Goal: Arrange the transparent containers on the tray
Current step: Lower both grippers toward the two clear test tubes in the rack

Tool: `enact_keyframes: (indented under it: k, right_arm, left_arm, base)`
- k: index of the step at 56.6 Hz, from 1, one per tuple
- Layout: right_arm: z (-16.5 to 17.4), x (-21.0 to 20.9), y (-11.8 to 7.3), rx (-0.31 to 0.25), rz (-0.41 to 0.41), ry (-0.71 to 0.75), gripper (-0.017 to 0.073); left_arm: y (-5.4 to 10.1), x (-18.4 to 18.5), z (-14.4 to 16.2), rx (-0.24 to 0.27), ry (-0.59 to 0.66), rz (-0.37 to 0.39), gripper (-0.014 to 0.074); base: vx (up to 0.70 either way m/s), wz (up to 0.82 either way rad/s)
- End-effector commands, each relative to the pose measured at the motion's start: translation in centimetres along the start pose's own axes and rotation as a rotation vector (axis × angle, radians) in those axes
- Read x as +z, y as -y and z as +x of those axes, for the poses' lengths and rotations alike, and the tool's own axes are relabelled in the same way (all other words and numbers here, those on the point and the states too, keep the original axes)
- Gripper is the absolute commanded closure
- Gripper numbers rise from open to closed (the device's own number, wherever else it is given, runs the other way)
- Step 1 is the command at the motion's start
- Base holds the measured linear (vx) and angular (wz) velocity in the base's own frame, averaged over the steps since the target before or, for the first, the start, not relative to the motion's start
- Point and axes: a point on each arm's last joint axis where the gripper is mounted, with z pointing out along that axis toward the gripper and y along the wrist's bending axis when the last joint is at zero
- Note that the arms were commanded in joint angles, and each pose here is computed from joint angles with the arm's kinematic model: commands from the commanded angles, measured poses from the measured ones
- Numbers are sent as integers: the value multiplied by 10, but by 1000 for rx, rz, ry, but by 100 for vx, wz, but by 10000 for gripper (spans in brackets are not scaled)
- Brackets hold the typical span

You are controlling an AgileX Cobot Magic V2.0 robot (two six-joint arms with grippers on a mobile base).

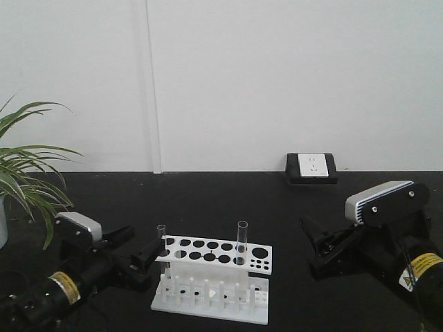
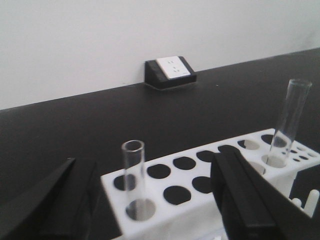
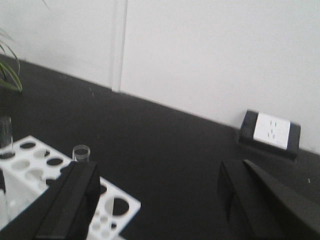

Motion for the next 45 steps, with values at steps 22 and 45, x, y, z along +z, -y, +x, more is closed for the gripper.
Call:
enact_keyframes:
  k: [22,45]
  right_arm:
    - [-30,0,2,-8,3,256,20]
    - [-30,0,2,-7,3,257,20]
  left_arm:
    - [-3,43,-27,-2,118,-12,17]
    - [-6,56,-12,-5,106,-5,212]
  base:
    - [0,0]
    - [0,0]
